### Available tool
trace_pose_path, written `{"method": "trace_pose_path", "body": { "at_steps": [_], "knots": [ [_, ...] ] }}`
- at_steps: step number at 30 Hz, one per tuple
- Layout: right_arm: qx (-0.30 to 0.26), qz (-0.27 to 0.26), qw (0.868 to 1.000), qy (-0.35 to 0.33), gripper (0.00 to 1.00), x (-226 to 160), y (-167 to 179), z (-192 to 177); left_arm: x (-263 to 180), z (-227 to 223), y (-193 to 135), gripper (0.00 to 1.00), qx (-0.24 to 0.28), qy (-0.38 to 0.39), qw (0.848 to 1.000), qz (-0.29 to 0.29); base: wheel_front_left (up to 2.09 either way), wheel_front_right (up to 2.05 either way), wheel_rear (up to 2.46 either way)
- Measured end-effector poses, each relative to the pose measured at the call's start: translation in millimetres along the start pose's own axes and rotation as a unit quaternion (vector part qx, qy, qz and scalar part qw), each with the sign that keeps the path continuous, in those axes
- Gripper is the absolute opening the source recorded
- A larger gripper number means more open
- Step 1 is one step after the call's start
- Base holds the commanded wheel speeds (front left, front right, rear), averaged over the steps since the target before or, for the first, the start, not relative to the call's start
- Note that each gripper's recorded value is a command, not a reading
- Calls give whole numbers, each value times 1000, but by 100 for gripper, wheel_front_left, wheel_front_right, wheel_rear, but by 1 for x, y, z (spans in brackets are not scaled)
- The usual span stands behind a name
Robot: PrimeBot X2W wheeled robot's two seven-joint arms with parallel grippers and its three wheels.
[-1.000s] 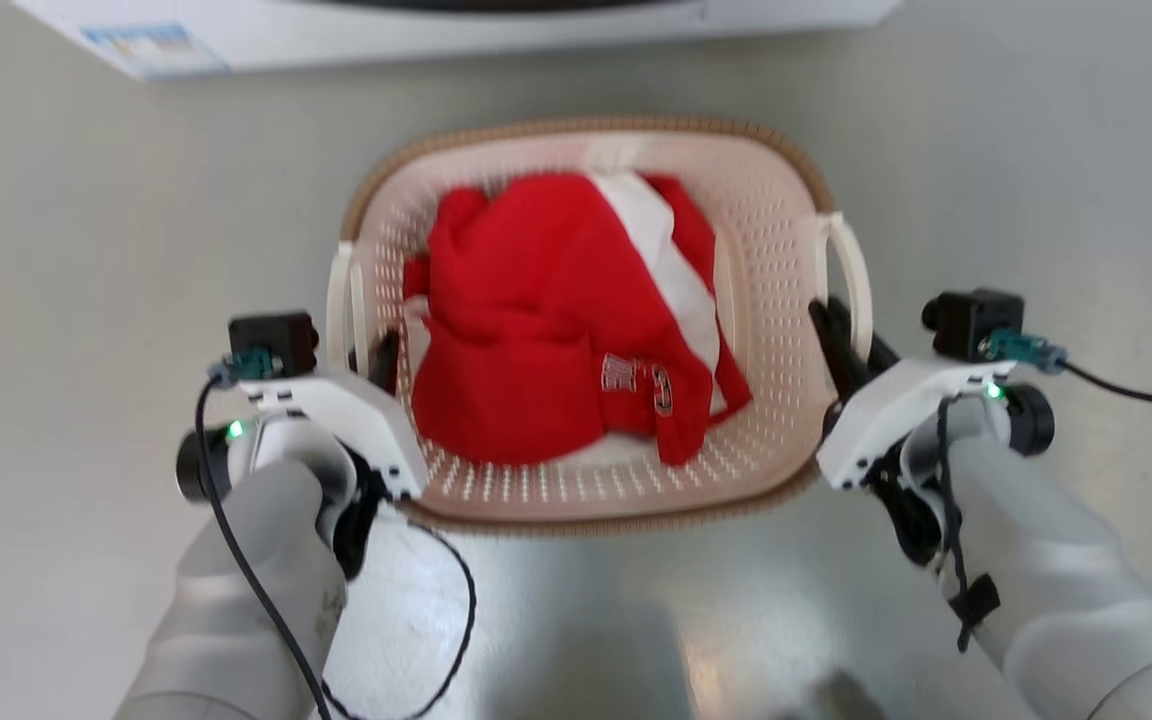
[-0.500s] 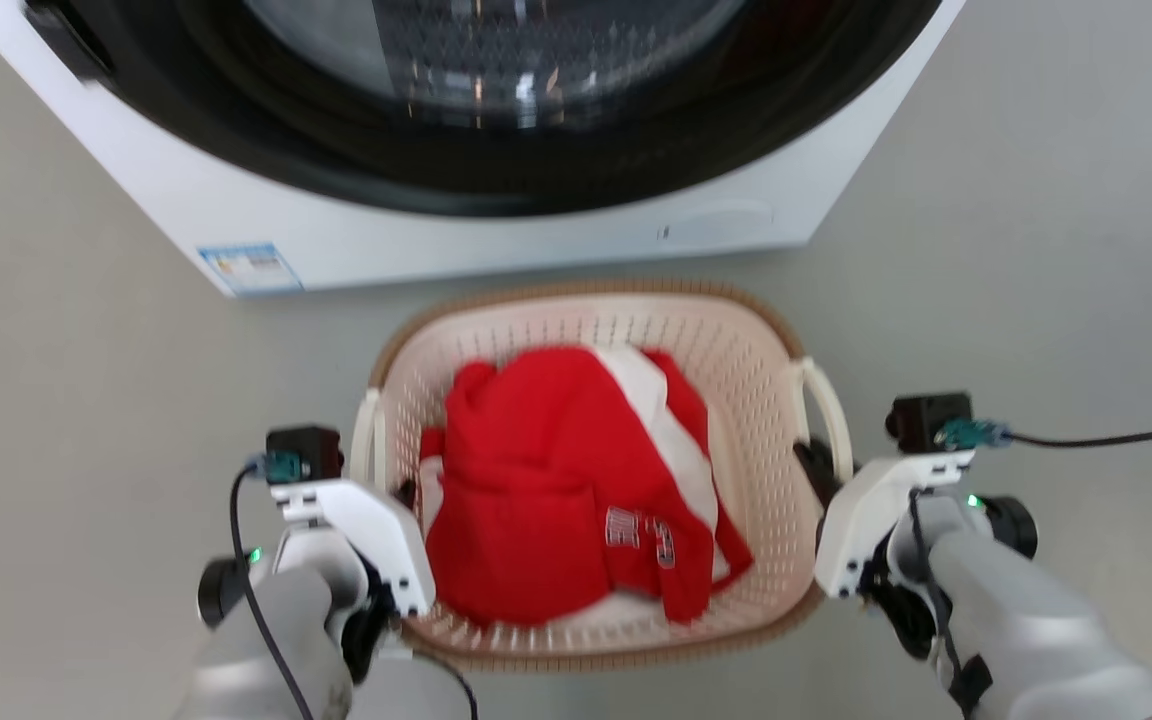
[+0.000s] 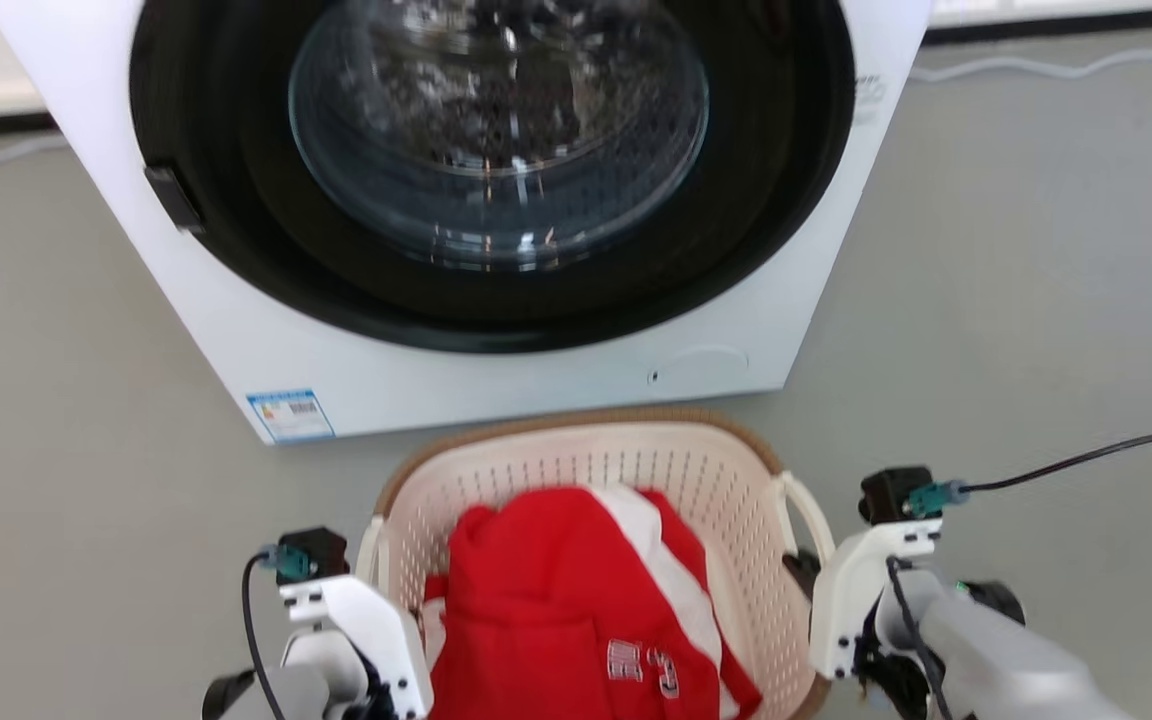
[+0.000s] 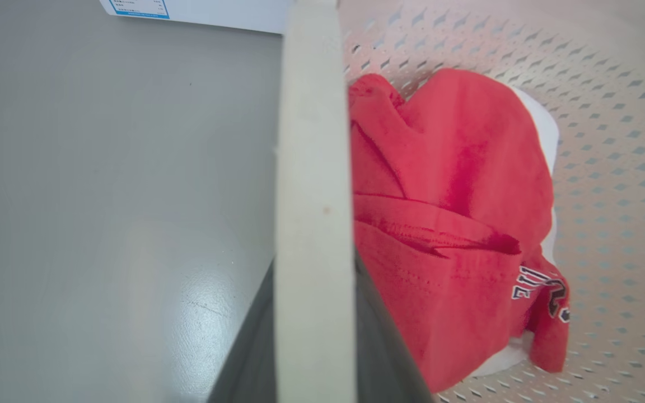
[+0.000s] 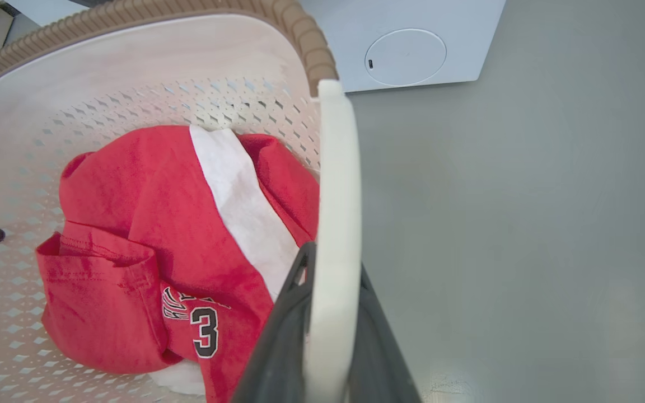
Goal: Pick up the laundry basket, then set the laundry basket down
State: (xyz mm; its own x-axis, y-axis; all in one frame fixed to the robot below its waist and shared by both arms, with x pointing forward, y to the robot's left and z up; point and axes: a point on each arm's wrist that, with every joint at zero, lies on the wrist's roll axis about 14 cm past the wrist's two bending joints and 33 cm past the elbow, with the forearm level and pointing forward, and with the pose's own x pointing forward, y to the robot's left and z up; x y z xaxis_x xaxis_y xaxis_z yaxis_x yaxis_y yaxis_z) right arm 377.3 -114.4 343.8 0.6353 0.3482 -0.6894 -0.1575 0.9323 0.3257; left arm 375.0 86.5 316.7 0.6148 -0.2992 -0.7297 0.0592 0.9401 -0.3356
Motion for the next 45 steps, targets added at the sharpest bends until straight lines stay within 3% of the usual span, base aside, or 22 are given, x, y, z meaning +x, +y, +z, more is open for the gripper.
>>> {"method": "trace_pose_path", "body": {
  "at_steps": [10,45],
  "knots": [
    [2,0,1000,25,0,-21,6,-20,-20,-20,-4,0,-1,21,1000,-1,0,0,0],
    [23,-3,998,50,0,-16,2,-36,-14,-33,-4,0,-17,44,999,-2,0,0,0]
  ]
}}
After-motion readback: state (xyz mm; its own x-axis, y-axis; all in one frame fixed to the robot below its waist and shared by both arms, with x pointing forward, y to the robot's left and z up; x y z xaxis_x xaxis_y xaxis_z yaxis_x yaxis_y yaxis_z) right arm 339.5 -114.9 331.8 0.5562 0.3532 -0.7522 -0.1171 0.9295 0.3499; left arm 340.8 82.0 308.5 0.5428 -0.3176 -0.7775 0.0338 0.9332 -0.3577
